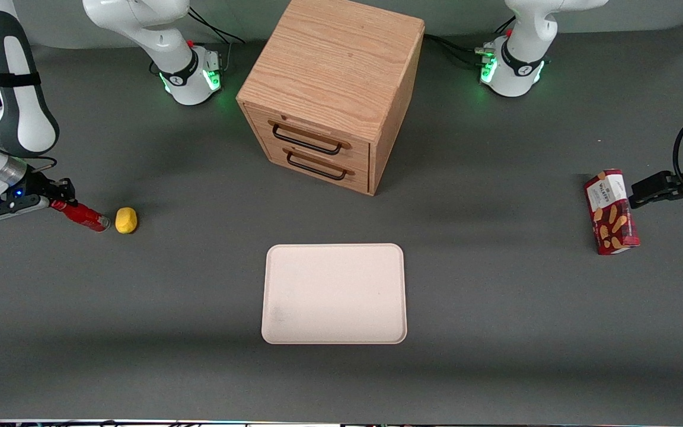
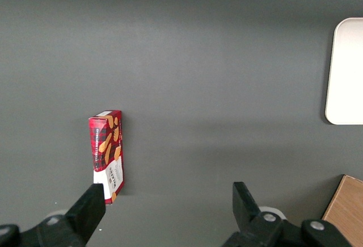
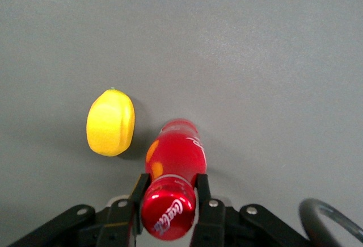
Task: Place coke bottle on tray
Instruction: 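Close the right gripper on the bottle cap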
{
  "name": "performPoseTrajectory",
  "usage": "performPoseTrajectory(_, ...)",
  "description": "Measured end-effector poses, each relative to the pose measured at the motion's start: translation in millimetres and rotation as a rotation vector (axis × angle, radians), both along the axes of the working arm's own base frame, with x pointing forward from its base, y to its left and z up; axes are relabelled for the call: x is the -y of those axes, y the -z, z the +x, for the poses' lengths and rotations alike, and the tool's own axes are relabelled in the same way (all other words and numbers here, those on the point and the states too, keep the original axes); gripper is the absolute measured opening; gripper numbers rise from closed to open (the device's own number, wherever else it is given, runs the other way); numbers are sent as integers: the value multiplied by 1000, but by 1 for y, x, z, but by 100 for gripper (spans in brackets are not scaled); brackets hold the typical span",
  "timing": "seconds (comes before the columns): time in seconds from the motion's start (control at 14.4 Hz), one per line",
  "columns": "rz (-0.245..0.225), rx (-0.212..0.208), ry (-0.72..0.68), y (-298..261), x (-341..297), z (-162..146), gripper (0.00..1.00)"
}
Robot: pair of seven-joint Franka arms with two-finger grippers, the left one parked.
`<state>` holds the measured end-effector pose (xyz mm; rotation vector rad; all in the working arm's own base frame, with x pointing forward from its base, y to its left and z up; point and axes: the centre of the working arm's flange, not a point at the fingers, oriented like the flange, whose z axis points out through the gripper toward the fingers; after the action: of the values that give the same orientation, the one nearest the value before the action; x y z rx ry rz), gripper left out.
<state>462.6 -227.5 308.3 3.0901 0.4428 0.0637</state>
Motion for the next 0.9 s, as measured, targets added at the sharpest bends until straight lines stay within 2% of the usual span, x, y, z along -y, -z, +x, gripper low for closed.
performPoseTrajectory(0.21, 1, 7, -14, -14, -3, 12, 37)
performPoseTrajectory(0.48, 49, -51, -51, -80, -25, 56, 37)
performPoseTrajectory(0.55, 50, -52, -59, -102, -37, 70, 37)
performPoseTrajectory(0.69, 29, -52, -66, -140, -65, 92, 37)
performPoseTrajectory(0.9, 2, -97, -40, -193, -122, 114, 37)
